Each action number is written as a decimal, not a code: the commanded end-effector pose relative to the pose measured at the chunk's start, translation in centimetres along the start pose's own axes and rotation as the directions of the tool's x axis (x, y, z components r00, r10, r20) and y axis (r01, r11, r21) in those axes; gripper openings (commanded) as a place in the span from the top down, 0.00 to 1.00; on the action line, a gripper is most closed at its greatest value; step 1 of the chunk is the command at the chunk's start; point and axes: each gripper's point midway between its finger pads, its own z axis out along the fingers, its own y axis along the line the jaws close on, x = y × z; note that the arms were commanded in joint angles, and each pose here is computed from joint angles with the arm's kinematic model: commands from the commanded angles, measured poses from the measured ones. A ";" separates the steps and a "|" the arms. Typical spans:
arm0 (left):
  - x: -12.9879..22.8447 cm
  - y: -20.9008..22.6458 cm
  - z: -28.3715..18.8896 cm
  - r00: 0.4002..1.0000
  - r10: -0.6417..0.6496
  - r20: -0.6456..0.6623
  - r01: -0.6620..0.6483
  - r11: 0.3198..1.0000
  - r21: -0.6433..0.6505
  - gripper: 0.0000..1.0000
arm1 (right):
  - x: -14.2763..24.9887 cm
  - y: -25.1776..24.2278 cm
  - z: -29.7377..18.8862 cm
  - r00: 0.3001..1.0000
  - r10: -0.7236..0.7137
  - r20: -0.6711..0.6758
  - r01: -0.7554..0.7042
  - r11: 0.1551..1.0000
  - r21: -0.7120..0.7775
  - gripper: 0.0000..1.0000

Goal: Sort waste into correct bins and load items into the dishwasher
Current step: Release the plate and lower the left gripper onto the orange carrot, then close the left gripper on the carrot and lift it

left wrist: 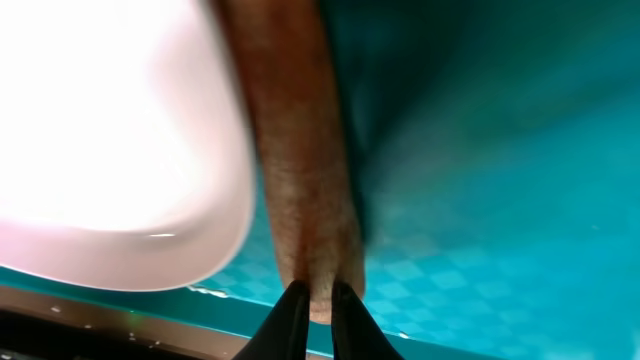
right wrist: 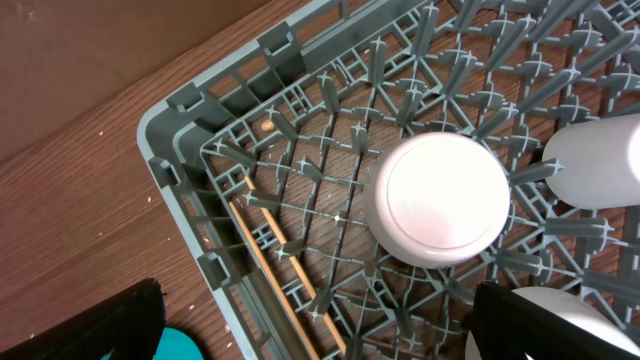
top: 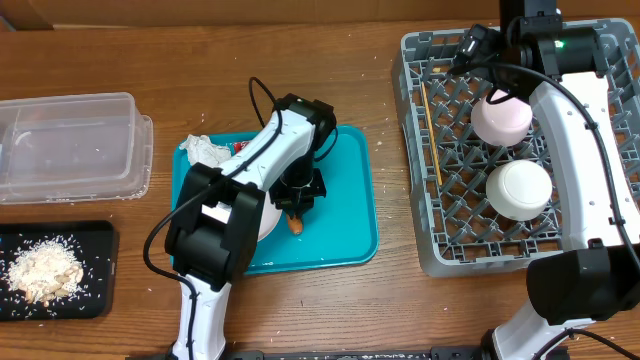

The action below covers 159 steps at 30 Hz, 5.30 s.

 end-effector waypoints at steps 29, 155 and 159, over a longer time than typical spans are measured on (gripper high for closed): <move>-1.6 -0.3 2.1 0.998 -0.023 0.059 0.022 1.000 0.014 0.62 | -0.4 0.1 -0.5 1.000 0.003 0.019 -0.003 1.000 -0.004 0.00; -3.0 1.1 -1.0 0.996 -0.088 0.031 0.084 0.989 0.119 0.96 | -0.4 0.1 -0.5 1.000 0.003 0.019 -0.003 1.000 -0.004 0.00; -3.0 1.5 -3.8 0.995 -0.081 0.052 0.075 0.991 0.109 0.96 | -0.4 0.1 -0.5 1.000 0.003 0.019 -0.003 1.000 -0.004 0.00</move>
